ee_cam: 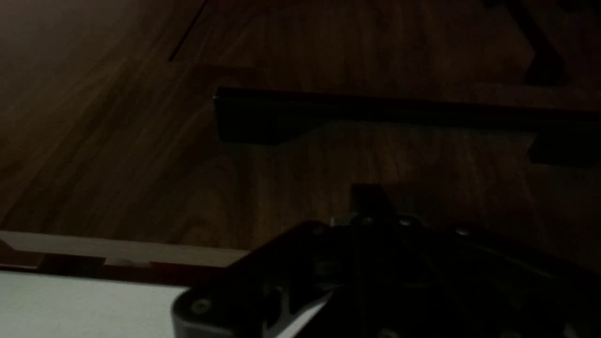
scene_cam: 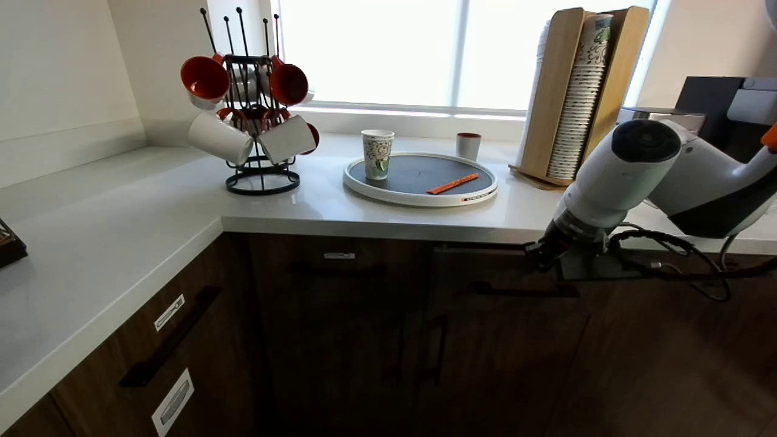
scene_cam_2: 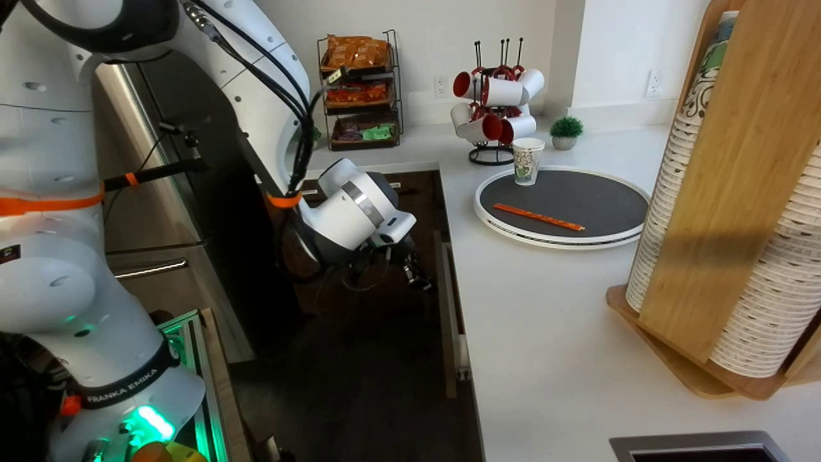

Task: Close the drawer

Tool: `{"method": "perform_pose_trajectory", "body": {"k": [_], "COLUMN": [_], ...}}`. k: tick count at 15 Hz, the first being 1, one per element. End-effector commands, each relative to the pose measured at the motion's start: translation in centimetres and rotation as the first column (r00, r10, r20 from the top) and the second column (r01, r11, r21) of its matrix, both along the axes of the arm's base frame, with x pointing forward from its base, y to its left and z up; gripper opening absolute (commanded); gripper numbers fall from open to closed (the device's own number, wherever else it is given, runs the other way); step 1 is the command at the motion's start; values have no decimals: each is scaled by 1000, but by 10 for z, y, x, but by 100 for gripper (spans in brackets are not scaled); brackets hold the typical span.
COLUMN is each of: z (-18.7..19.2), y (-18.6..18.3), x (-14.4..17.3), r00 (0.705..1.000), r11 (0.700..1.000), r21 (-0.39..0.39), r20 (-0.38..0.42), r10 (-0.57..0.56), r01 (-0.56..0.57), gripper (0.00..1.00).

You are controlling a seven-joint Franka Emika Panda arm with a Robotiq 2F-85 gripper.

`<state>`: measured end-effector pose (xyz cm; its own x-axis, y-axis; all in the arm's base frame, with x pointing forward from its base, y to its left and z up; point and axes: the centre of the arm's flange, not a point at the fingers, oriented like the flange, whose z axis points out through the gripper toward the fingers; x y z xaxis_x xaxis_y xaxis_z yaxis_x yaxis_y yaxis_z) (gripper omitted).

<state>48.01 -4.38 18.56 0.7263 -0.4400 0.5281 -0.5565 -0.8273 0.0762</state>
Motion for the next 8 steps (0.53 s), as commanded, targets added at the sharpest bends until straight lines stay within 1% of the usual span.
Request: {"method": "perform_pose_trajectory", "body": {"k": [1, 2, 3, 5, 8], "z": [-47, -48, -49, -47, -33], "y": [-20, -22, -21, -15, -5], "x": [6, 8, 9, 4, -8], "r00": [996, 995, 996, 998, 999], "r11": [999, 999, 999, 999, 999], "r21": [-36, -32, -24, -3, 0], "r20": [91, 95, 80, 45, 8], "r10": [-18, -22, -27, -36, -46], "r01": [22, 25, 29, 36, 46], "gripper": [0, 0, 0, 0, 0]}}
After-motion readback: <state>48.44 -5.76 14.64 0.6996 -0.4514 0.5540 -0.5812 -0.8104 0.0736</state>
